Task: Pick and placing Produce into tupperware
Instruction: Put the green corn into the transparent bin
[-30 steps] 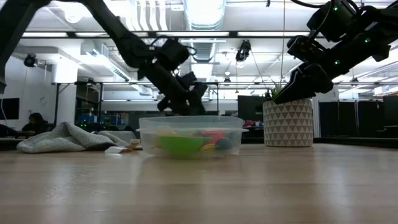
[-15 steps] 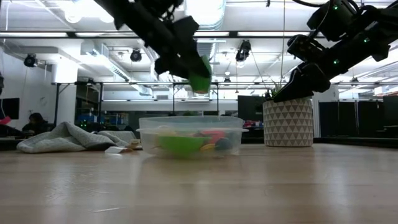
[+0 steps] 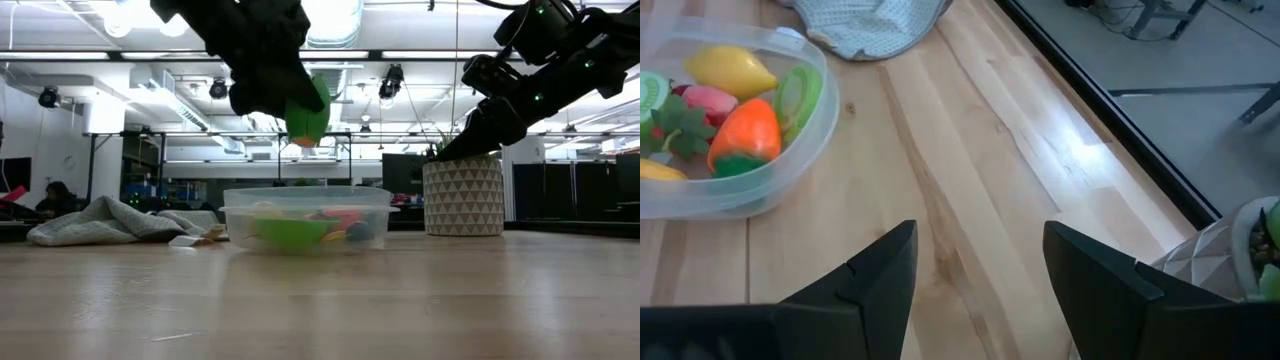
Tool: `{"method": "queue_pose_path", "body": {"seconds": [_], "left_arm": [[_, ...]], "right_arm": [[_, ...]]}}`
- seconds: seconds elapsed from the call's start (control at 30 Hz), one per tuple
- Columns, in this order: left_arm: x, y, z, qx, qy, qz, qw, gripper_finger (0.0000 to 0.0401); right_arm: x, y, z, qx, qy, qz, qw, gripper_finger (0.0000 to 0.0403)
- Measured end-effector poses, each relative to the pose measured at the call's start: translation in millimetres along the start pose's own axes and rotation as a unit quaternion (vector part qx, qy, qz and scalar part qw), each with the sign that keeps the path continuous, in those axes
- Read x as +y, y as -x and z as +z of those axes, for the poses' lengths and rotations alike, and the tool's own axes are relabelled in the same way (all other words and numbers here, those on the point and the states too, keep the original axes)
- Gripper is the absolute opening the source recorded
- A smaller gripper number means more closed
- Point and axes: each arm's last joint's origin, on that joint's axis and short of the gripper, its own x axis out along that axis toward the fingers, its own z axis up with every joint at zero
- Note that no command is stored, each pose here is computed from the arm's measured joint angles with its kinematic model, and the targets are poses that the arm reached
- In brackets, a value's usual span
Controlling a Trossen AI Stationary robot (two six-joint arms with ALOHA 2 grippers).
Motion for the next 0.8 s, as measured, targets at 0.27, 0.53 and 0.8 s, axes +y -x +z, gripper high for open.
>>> {"method": "queue_pose_path", "body": {"seconds": [0.27, 0.53, 0.8], "left_arm": [[-12, 1, -7, 0.025, 0.010, -0.050, 0.998, 0.0177], [-8, -24, -19, 0.064, 0.025, -0.048, 0.997, 0.0177], [-6, -52, -30, 0.110, 0.080, -0.091, 0.987, 0.0177]], "right_arm": [[0, 0, 0, 0.000, -0.008, 0.000, 1.000, 0.0210], [0, 0, 0, 0.001, -0.020, 0.000, 1.000, 0.0210], [0, 0, 0, 0.001, -0.020, 0.001, 1.000, 0.0210]]}}
